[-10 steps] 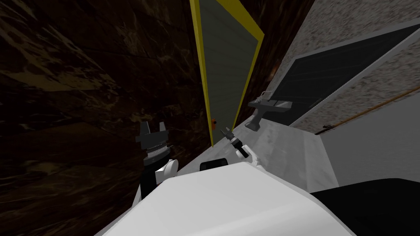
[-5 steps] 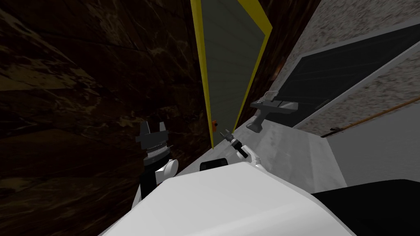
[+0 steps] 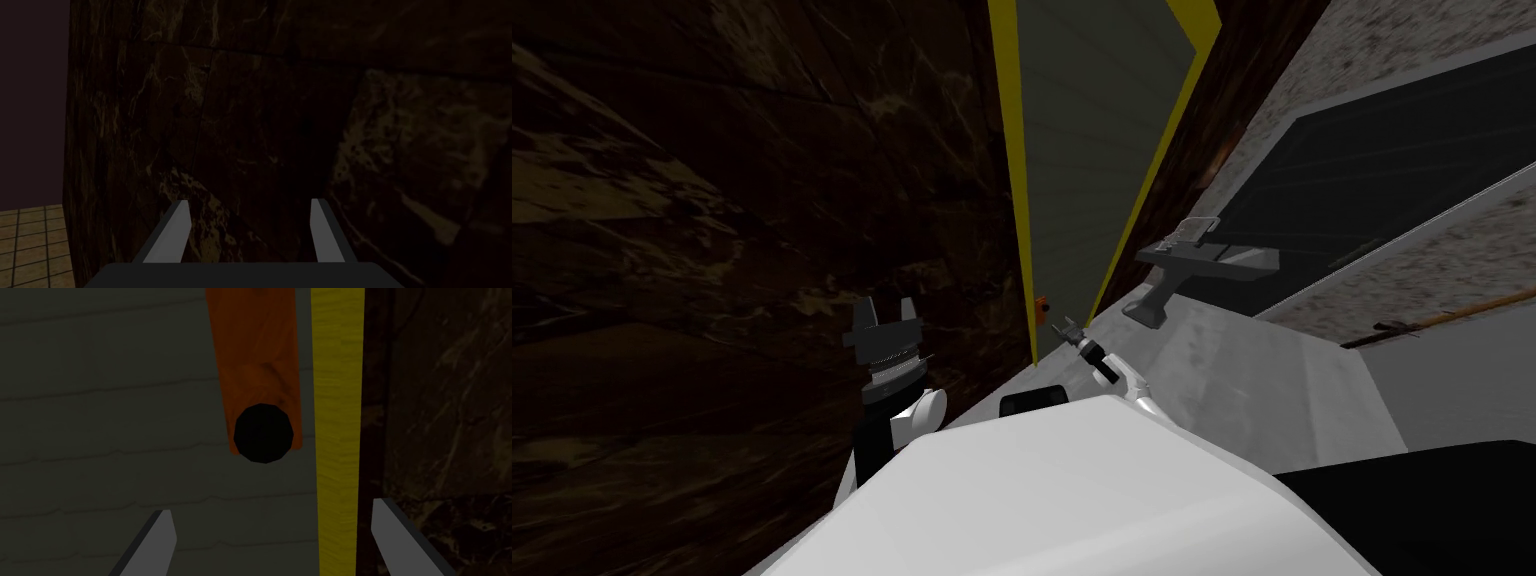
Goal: Pull the door open
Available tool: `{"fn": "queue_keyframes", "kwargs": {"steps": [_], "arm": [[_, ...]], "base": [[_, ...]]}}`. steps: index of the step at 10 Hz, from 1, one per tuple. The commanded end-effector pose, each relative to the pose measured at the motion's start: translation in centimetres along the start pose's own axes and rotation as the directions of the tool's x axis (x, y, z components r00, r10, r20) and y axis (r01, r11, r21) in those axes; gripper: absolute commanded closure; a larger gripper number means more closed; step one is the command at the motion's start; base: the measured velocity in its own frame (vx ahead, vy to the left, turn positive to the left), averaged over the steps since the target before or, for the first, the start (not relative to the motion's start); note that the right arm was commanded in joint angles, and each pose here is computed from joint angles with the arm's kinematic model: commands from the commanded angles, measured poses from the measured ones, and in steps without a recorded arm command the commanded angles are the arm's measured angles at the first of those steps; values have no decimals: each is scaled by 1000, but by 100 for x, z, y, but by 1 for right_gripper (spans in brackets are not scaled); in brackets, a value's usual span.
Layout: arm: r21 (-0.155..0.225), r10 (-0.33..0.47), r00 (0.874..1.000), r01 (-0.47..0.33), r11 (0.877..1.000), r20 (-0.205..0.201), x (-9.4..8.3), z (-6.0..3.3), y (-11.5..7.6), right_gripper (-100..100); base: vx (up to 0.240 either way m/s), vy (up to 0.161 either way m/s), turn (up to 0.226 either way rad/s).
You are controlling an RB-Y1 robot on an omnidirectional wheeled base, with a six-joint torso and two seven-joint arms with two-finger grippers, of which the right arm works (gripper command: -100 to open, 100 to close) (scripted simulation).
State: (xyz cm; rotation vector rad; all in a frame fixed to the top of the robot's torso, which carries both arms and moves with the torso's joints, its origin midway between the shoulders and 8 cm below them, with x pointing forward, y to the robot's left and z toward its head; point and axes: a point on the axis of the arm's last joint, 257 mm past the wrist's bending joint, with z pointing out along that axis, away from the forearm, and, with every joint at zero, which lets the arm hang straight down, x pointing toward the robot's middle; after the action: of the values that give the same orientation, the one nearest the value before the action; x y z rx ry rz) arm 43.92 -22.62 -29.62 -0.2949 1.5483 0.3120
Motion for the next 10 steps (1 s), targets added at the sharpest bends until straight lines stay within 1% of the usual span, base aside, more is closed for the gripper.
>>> {"fn": "queue_keyframes", "kwargs": {"steps": [1, 2, 3, 4, 5, 6, 7, 8, 9, 10], "arm": [[24, 1, 1000, -1, 1000, -2, 18, -57, -214, -100], [50, 1, 1000, -1, 999, -4, 27, -106, -422, -100], [64, 1, 1000, -1, 998, -4, 28, -132, -528, -100], [91, 2, 1000, -2, 996, -3, 23, -187, -735, -100], [104, 3, 1000, -2, 995, -2, 18, -214, -831, -100], [126, 3, 1000, -4, 992, 1, 4, -262, -994, -100], [142, 4, 1000, -4, 990, 4, -8, -297, -1105, -100], [132, 4, 1000, -4, 991, 1, 13, -283, -1028, -100], [132, 4, 1000, -4, 991, 1, 13, -283, -1028, 100], [132, 4, 1000, -4, 991, 1, 13, -283, -1028, 100]], "base": [[14, 185, 159], [60, 185, 187], [92, 149, 177], [150, 101, 273], [161, 68, 156], [170, 88, 176], [174, 78, 195], [78, 24, 33], [-6, -6, -36], [-20, -21, -13]]}}
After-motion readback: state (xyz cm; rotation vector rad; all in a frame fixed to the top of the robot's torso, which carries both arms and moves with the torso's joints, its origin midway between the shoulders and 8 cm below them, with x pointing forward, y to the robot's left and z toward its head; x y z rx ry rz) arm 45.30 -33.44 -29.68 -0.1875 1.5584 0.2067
